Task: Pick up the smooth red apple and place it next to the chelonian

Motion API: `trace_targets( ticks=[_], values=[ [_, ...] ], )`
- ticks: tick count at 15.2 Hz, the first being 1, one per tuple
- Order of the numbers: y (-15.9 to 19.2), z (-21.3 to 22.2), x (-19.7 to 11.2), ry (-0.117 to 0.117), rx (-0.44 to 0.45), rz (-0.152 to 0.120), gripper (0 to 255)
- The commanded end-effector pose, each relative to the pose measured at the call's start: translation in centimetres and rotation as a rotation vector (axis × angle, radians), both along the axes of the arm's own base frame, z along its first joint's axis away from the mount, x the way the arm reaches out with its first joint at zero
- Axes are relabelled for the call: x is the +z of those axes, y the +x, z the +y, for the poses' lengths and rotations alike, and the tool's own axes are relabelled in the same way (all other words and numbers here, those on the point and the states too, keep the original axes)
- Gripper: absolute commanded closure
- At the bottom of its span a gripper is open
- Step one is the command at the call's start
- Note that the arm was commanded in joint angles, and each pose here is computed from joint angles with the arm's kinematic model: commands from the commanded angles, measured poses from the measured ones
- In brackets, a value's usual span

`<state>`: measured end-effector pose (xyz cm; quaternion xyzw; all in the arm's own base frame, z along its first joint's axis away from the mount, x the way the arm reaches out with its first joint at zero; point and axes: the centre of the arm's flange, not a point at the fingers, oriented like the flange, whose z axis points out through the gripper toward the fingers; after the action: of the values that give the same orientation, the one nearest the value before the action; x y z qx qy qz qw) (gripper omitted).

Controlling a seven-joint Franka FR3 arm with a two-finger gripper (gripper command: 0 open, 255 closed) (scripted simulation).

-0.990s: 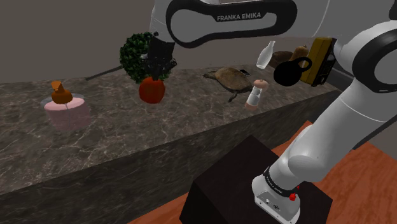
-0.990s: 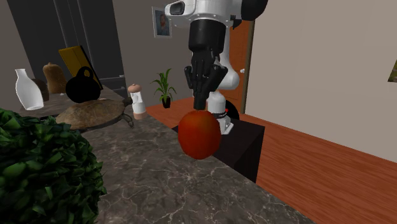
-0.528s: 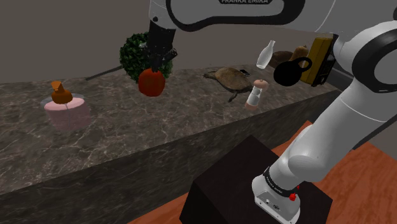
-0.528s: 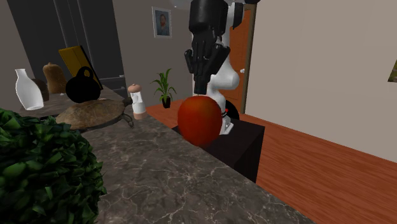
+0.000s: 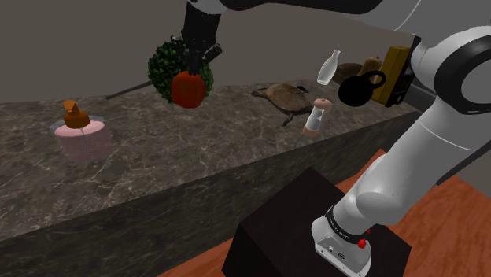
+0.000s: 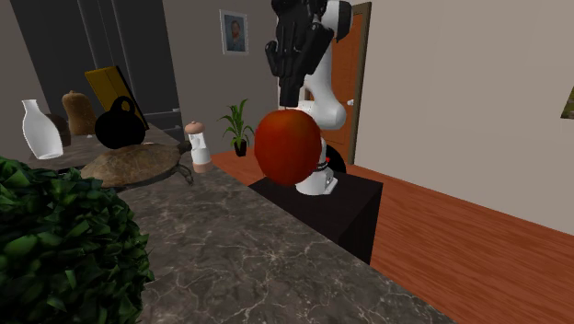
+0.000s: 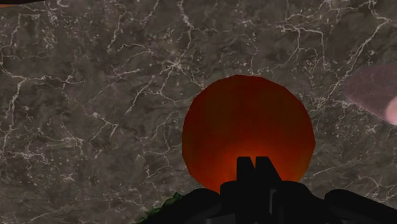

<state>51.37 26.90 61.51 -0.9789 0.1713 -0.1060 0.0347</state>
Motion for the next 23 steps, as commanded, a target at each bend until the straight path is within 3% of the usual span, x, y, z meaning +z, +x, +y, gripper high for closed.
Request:
trace_targets(
  ticks=[1, 23],
  values=[
    [0.0, 0.1, 0.8, 0.0, 0.0, 0.0, 255],
    [2.0, -28.9, 0.8, 0.0, 0.0, 0.0, 255]
  ],
)
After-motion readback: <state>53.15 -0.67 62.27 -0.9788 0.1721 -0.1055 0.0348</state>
